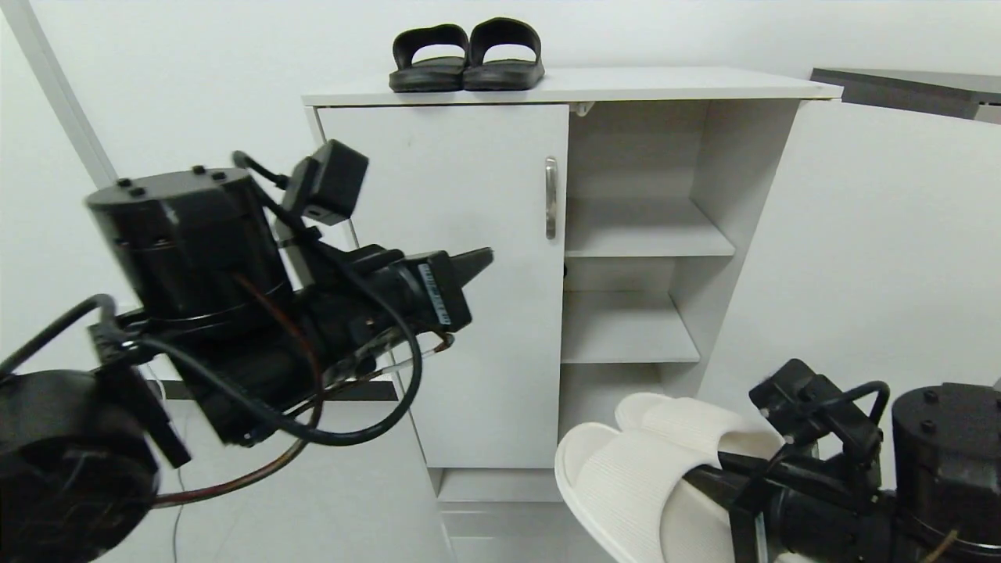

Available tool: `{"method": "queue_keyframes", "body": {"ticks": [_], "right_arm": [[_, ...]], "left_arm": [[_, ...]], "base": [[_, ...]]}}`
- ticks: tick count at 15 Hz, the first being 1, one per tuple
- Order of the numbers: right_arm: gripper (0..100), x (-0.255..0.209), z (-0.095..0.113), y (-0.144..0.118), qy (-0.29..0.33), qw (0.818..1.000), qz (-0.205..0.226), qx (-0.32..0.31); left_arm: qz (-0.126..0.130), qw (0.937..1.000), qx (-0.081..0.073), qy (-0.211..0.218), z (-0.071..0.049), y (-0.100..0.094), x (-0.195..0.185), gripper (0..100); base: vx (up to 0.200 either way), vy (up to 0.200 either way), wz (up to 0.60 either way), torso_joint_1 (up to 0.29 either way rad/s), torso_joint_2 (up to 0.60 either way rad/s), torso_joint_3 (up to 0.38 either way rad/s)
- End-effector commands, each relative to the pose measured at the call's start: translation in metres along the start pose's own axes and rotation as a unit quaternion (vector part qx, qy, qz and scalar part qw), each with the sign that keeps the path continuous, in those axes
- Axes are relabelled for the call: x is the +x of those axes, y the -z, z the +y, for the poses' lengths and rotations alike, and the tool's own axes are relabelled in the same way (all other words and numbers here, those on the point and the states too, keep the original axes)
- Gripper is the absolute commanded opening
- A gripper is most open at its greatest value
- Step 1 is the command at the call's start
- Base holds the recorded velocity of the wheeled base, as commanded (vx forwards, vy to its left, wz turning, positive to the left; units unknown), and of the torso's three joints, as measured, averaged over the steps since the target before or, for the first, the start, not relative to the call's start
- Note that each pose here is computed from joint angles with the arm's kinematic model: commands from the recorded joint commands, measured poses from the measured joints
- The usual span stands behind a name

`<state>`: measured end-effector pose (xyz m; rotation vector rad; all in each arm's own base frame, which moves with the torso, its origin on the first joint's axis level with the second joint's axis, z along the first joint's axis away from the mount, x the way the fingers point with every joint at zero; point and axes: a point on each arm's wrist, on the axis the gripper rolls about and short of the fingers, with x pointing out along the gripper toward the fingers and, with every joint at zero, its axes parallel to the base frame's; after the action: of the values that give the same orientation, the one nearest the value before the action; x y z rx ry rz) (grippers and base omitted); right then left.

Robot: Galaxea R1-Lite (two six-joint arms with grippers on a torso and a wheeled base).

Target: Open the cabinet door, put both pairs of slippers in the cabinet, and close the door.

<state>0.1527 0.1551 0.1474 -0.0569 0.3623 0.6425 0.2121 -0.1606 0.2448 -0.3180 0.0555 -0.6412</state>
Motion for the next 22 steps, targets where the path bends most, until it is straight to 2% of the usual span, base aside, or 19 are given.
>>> {"method": "queue_keyframes", "body": {"ticks": [1,3,4,6,8,9,10,11,12,13,14,16,18,19,21,22], "right_arm": [[0,0.025,-0.003,0.000,0.038,0.999,0.016,0.007],[0,0.032,-0.004,0.001,0.056,0.998,0.022,0.005],[0,0.032,-0.004,0.001,0.057,0.998,0.022,0.004],[0,0.034,-0.003,0.003,0.055,0.998,0.026,0.001],[0,0.035,-0.003,0.005,0.056,0.998,0.030,0.000],[0,0.035,-0.003,0.005,0.055,0.998,0.031,0.000],[0,0.037,-0.003,0.005,0.056,0.998,0.032,0.000],[0,0.039,-0.002,0.005,0.056,0.998,0.031,-0.001],[0,0.039,-0.001,0.004,0.055,0.998,0.031,-0.001],[0,0.042,-0.001,0.003,0.055,0.998,0.030,0.000],[0,0.043,-0.001,0.002,0.058,0.998,0.027,0.001],[0,0.042,0.000,0.001,0.075,0.997,0.022,-0.001],[0,0.040,0.002,-0.001,0.076,0.997,0.015,-0.003],[0,0.040,0.004,-0.001,0.072,0.997,0.013,-0.004],[0,0.039,0.005,-0.001,0.070,0.997,0.013,-0.005],[0,0.039,0.007,-0.001,0.068,0.998,0.014,-0.006]], "left_arm": [[-0.031,0.9972,0.009,-0.067,0.005,-0.008,-0.062,0],[-0.030,0.9914,0.030,-0.123,0.010,0.001,-0.107,0],[-0.040,0.9853,0.039,-0.162,0.013,0.004,-0.129,0],[-0.062,0.9612,0.047,-0.265,0.031,0.005,-0.172,0],[-0.075,0.9418,0.050,-0.324,0.033,0.013,-0.211,0],[-0.070,0.9311,0.055,-0.354,0.033,0.020,-0.226,0],[-0.064,0.9198,0.067,-0.381,0.035,0.031,-0.239,0],[-0.066,0.9122,0.081,-0.396,0.035,0.044,-0.251,0],[-0.066,0.9093,0.096,-0.399,0.036,0.054,-0.258,0],[-0.078,0.9092,0.099,-0.397,0.034,0.059,-0.265,0],[-0.085,0.9052,0.099,-0.404,0.034,0.063,-0.269,0],[-0.102,0.8878,0.100,-0.438,0.034,0.068,-0.274,0],[-0.089,0.8752,0.104,-0.464,0.038,0.082,-0.276,0],[-0.073,0.8751,0.105,-0.467,0.042,0.095,-0.276,0],[-0.047,0.8894,0.116,-0.440,0.048,0.126,-0.281,0],[-0.045,0.8852,0.116,-0.448,0.046,0.134,-0.287,0]], "base": [[0.000,0.000,0.00,0.000,0.00,0.000],[0.000,0.000,0.00,0.000,0.00,0.000],[0.000,0.000,0.00,0.000,0.00,0.000],[0.000,0.000,0.00,0.000,0.00,0.000],[0.000,0.000,0.00,0.000,0.00,0.000],[0.000,0.000,0.00,0.000,0.00,0.000],[0.000,0.000,0.00,0.000,0.00,0.000],[0.000,0.000,0.00,0.000,0.00,0.000],[0.000,0.000,0.00,0.000,0.00,0.000],[0.000,0.000,0.00,0.000,0.00,0.000],[0.000,0.000,0.00,0.000,0.00,0.000],[0.000,0.000,0.00,0.000,0.00,0.000],[0.000,0.000,0.00,0.000,0.00,0.000],[0.000,0.000,0.00,0.000,0.00,0.000],[0.000,0.000,0.00,0.000,0.00,0.000],[0.000,0.000,0.00,0.000,0.00,0.000]]}}
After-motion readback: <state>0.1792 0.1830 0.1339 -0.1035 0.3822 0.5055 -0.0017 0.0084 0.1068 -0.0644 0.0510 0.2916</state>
